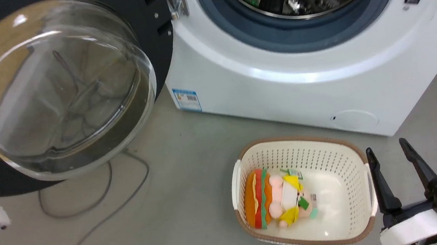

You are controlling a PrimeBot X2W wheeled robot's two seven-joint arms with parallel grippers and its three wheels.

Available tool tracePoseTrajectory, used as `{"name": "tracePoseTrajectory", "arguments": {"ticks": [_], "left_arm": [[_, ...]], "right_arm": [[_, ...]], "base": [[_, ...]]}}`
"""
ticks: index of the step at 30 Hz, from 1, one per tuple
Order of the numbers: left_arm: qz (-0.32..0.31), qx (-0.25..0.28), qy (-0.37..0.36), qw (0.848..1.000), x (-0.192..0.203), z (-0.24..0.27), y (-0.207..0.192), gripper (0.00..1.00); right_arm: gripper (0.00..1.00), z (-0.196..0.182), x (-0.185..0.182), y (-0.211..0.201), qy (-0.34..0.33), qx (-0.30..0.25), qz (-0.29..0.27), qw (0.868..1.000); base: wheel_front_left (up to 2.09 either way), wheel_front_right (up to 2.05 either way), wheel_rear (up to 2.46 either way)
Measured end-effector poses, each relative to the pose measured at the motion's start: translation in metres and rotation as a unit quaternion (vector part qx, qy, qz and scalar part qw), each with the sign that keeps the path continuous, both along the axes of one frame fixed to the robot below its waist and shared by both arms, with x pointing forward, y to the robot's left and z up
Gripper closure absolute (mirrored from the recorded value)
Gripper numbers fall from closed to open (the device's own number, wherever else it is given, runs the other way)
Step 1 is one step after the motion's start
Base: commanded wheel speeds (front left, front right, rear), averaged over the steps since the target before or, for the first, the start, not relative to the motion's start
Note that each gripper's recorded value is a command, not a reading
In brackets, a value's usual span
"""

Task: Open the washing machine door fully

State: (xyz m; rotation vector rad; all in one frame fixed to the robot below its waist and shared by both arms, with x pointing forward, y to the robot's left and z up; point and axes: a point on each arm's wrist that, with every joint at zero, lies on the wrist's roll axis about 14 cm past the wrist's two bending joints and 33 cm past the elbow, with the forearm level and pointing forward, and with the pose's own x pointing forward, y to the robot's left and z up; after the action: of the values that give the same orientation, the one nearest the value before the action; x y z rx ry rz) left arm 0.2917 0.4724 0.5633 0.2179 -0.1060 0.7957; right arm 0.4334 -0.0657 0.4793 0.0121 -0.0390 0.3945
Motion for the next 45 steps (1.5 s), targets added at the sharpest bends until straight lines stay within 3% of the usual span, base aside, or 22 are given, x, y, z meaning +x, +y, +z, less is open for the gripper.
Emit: {"name": "tracePoseTrajectory", "arguments": {"ticks": [12, 19, 20, 21, 22, 45], "left_arm": [[-0.097, 0.027, -0.040, 0.994, -0.005, 0.017, -0.072, 1.00], [-0.177, 0.003, -0.042, 0.983, -0.003, 0.003, -0.126, 1.00], [-0.187, -0.001, -0.041, 0.981, -0.002, 0.001, -0.133, 0.91], [-0.199, -0.006, -0.039, 0.979, 0.000, -0.003, -0.140, 0.53], [-0.209, -0.011, -0.037, 0.977, 0.002, -0.006, -0.147, 0.00], [-0.356, -0.083, -0.022, 0.930, 0.042, -0.036, -0.246, 0.00]], "right_arm": [[0.00, 0.031, -0.027, -0.014, -0.028, 0.016, -0.016, 0.999], [0.00, 0.042, -0.040, -0.024, -0.037, 0.025, -0.029, 0.999], [0.00, 0.042, -0.041, -0.026, -0.037, 0.025, -0.030, 0.999], [0.00, 0.042, -0.043, -0.028, -0.036, 0.026, -0.033, 0.998], [0.00, 0.042, -0.044, -0.030, -0.036, 0.027, -0.035, 0.998], [0.00, 0.048, -0.073, -0.089, -0.048, 0.028, -0.121, 0.991]], "base": [[0.00, 0.00, 0.00], [0.00, 0.00, 0.00], [0.00, 0.00, 0.00], [0.00, 0.00, 0.00], [0.00, 0.00, 0.00], [0.00, 0.00, 0.00]]}}
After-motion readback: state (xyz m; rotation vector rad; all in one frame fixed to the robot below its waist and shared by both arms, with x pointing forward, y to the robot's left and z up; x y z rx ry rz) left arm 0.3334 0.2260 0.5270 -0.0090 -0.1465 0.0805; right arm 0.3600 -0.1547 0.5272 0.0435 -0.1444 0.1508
